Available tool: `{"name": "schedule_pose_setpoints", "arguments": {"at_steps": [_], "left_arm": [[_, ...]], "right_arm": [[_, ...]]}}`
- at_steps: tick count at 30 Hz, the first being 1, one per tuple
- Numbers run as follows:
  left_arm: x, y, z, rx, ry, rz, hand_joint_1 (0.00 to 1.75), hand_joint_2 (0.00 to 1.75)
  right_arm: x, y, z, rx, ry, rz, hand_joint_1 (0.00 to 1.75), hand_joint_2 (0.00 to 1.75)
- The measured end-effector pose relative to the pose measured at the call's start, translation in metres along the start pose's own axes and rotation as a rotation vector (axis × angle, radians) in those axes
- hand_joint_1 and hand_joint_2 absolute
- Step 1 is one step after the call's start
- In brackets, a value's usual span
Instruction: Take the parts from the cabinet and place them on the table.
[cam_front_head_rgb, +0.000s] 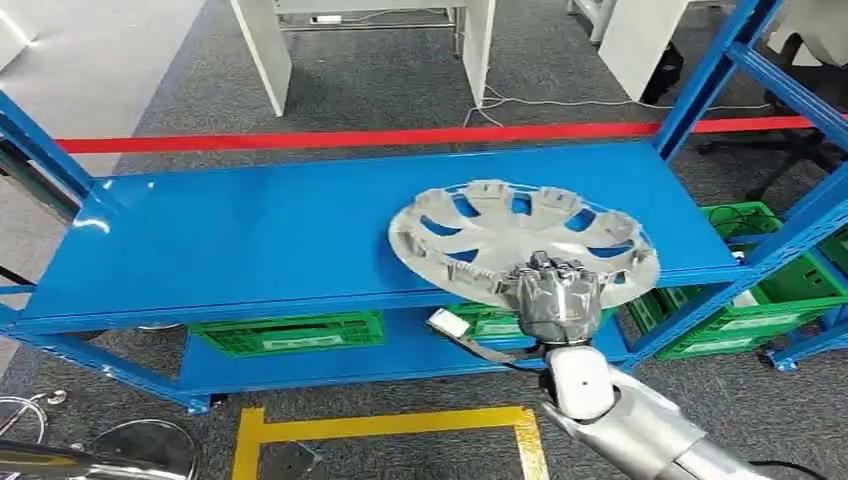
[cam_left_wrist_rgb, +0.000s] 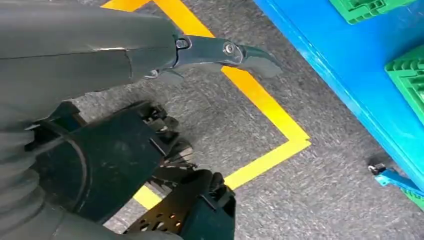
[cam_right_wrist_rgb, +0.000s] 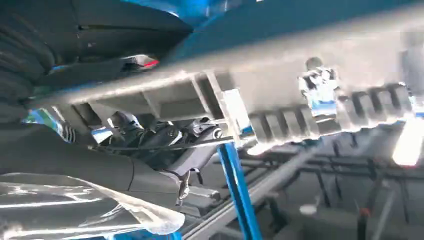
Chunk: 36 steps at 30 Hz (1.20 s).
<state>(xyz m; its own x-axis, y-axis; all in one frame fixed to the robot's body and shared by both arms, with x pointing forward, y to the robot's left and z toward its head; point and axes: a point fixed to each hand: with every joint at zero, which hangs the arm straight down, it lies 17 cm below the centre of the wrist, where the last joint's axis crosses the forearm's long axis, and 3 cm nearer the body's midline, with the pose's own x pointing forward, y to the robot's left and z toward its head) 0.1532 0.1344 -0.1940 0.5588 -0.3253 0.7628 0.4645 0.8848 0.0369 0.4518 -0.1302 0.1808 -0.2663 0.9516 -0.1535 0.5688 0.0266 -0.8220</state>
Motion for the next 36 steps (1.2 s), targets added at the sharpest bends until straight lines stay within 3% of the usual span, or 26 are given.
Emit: {"name": "schedule_pose_setpoints", "arguments": {"at_steps": [7,20,30,36], "left_arm": [[0.003,-0.001,-0.001,-0.012,-0.008,0.006,0.00,1.75],[0.009,-0.003,-0.004,-0.035,-0.018,0.009,0.00,1.75],[0.013,-0.003,-0.004,-0.043,-0.033,0.035,0.00,1.75],[0.013,-0.004,-0.004,-0.046,-0.034,0.052,0.00,1.75]], "right_arm": [[0.011,-0.049,-0.011,-0.121,-0.071,-0.042,1.75,1.75],[0.027,-0.083,-0.014,-0.201,-0.148,-0.074,1.75,1.75],[0.061,-0.120,0.000,-0.276,-0.343,-0.104,1.75,1.75],[0.050,-0.138,-0.004,-0.319,-0.311,-0.111,1.75,1.75]]}}
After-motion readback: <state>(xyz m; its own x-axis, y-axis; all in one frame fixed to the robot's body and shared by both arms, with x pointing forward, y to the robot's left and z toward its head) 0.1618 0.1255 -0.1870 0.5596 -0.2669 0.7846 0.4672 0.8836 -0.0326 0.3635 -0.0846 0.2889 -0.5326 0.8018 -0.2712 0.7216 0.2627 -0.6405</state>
